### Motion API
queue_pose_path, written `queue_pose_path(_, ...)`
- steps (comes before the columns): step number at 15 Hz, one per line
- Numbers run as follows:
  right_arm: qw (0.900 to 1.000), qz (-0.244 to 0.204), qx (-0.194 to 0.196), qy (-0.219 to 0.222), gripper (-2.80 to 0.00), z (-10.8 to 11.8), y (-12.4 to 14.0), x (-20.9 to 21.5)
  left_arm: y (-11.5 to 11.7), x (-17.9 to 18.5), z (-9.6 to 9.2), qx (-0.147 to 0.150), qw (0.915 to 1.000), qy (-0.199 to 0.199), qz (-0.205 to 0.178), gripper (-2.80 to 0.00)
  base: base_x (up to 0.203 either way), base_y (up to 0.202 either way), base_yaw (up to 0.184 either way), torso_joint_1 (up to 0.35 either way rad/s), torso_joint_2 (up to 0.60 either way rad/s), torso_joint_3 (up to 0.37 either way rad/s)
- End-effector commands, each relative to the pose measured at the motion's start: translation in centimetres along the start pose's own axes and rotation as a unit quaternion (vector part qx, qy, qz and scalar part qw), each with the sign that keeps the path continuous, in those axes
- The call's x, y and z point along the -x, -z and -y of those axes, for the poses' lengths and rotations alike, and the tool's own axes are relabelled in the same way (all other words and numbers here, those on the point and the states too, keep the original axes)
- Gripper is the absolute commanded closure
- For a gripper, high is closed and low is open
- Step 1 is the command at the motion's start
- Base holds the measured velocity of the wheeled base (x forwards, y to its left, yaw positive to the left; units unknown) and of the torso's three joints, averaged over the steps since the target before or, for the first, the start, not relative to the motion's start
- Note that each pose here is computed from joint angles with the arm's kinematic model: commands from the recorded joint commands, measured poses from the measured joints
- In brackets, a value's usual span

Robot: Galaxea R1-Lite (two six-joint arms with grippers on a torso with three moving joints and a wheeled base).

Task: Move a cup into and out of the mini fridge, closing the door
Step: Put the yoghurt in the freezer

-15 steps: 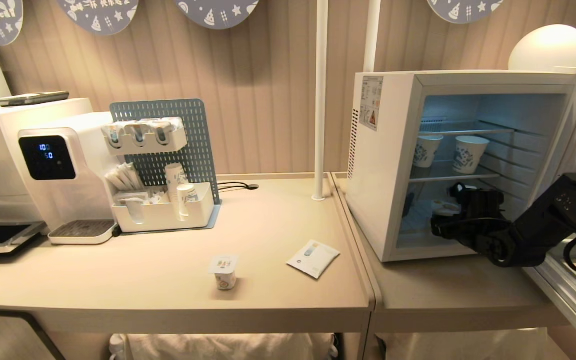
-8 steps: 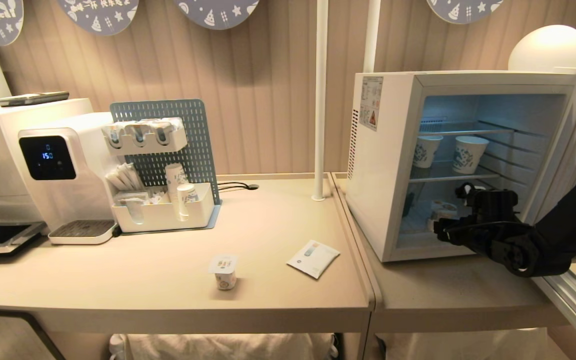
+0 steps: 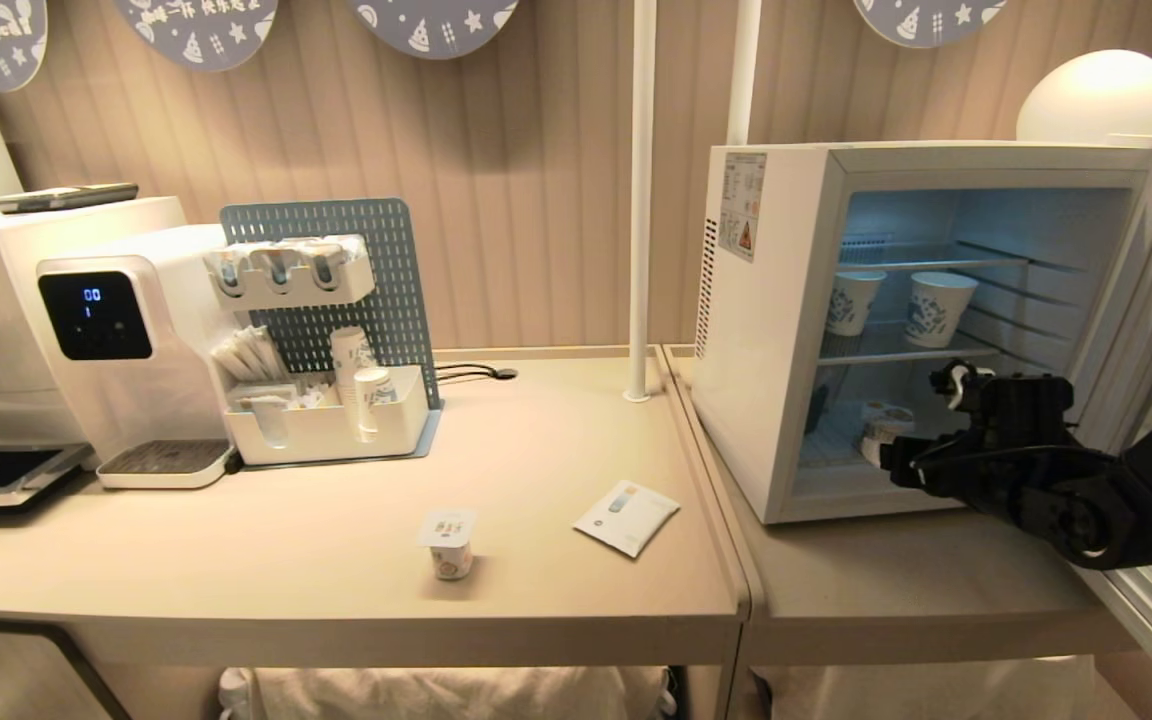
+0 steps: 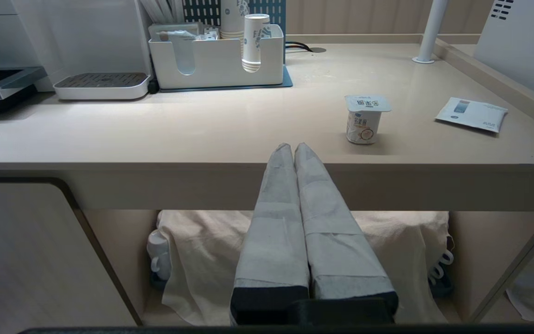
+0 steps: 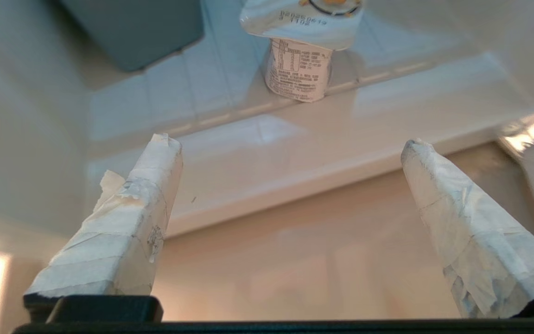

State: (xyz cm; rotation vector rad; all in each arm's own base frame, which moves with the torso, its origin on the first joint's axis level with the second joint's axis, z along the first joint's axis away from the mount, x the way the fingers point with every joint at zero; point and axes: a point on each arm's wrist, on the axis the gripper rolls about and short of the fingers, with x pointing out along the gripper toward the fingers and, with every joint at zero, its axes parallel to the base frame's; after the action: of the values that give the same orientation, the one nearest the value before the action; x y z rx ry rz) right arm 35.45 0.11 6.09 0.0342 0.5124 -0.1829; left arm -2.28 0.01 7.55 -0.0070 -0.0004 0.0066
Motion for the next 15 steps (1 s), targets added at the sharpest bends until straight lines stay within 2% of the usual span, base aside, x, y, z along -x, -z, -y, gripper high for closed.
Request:
queue_pose_path(1, 1.000, 0.024, -0.004, -0.006, -2.80, 0.2, -1.2, 2.4, 0.1, 0.0, 0.0, 0.000, 1.0000, -0.001, -0.002, 0.00, 0.000, 0.000, 0.000, 0.000, 0.00, 0.000)
queue_pose_path(5, 0.994, 0.099, -0.009, -0.041, -2.80, 0.5, -3.5, 10.9, 0.1, 0.0, 0.0, 0.000, 1.0000, -0.001, -0.002, 0.00, 0.000, 0.000, 0.000, 0.000, 0.00, 0.000)
queue_pose_path(9, 0.978, 0.194, -0.016, -0.072, -2.80, 1.9, -3.8, 23.4, 0.1, 0.0, 0.0, 0.002, 1.0000, -0.001, -0.001, 0.00, 0.000, 0.000, 0.000, 0.000, 0.00, 0.000)
queue_pose_path(12, 0.972, 0.222, -0.024, -0.078, -2.80, 4.7, -0.8, 32.2, 0.1, 0.0, 0.0, 0.002, 1.0000, -0.001, -0.001, 0.00, 0.000, 0.000, 0.000, 0.000, 0.00, 0.000)
queue_pose_path(15, 0.979, 0.195, -0.033, -0.054, -2.80, 7.2, 4.3, 37.1, 0.1, 0.0, 0.0, 0.002, 1.0000, -0.001, -0.001, 0.00, 0.000, 0.000, 0.000, 0.000, 0.00, 0.000)
